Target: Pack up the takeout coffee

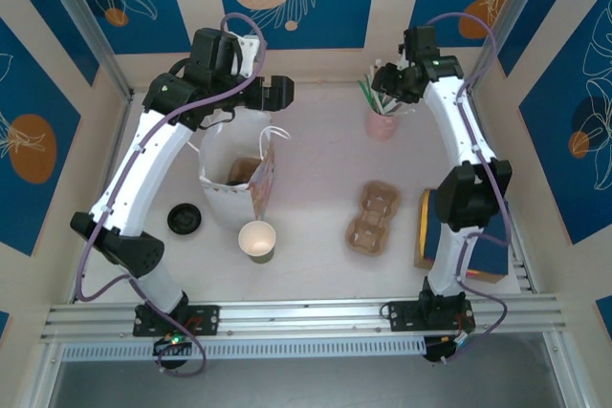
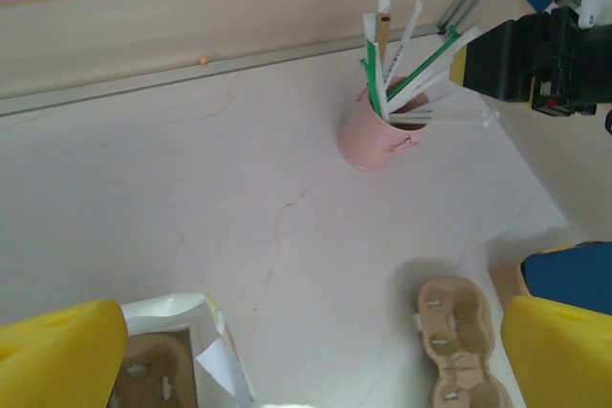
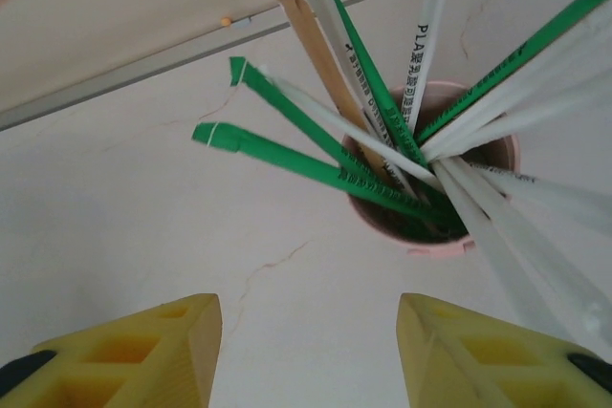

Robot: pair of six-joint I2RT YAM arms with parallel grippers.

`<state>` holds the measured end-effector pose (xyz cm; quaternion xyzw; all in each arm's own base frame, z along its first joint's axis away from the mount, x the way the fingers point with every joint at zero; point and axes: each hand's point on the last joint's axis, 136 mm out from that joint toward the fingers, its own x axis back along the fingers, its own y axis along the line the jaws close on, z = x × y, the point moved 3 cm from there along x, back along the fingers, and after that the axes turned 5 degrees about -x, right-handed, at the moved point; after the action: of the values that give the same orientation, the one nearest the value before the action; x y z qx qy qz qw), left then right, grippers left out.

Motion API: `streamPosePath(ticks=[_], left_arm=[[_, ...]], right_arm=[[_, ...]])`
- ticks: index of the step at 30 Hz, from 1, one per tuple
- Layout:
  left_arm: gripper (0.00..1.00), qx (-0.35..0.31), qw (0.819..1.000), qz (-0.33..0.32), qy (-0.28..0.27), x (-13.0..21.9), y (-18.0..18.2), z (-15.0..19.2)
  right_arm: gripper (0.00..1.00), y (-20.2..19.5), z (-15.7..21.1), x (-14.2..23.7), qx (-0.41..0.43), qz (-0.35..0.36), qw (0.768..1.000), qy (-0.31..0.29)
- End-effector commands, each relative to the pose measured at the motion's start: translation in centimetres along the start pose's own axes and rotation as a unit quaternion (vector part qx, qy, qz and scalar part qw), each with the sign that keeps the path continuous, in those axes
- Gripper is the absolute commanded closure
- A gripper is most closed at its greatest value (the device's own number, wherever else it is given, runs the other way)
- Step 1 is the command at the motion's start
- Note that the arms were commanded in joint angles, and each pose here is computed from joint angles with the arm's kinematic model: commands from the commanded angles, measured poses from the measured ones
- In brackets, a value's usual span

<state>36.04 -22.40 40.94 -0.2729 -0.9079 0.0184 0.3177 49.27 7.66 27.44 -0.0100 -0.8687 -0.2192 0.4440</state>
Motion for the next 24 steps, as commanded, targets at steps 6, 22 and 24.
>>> streamPosePath(ticks=[6,22,24], left_arm=[[0.0,-0.025,0.999,-0.025,-0.014,1.6,0.3,-0.6],[0.0,-0.026,0.999,-0.029,-0.01,1.1,0.5,-0.6],[0.0,-0.026,0.999,-0.029,-0.012,1.1,0.5,-0.6]], right_arm=[[0.53,-2.8,0.0,0.9,-0.022,0.074,0.997,0.007],[0.56,-7.1,-1.2,0.9,-0.054,0.088,0.995,0.013],[0.57,-7.3,-1.4,0.5,-0.051,0.087,0.995,0.012]])
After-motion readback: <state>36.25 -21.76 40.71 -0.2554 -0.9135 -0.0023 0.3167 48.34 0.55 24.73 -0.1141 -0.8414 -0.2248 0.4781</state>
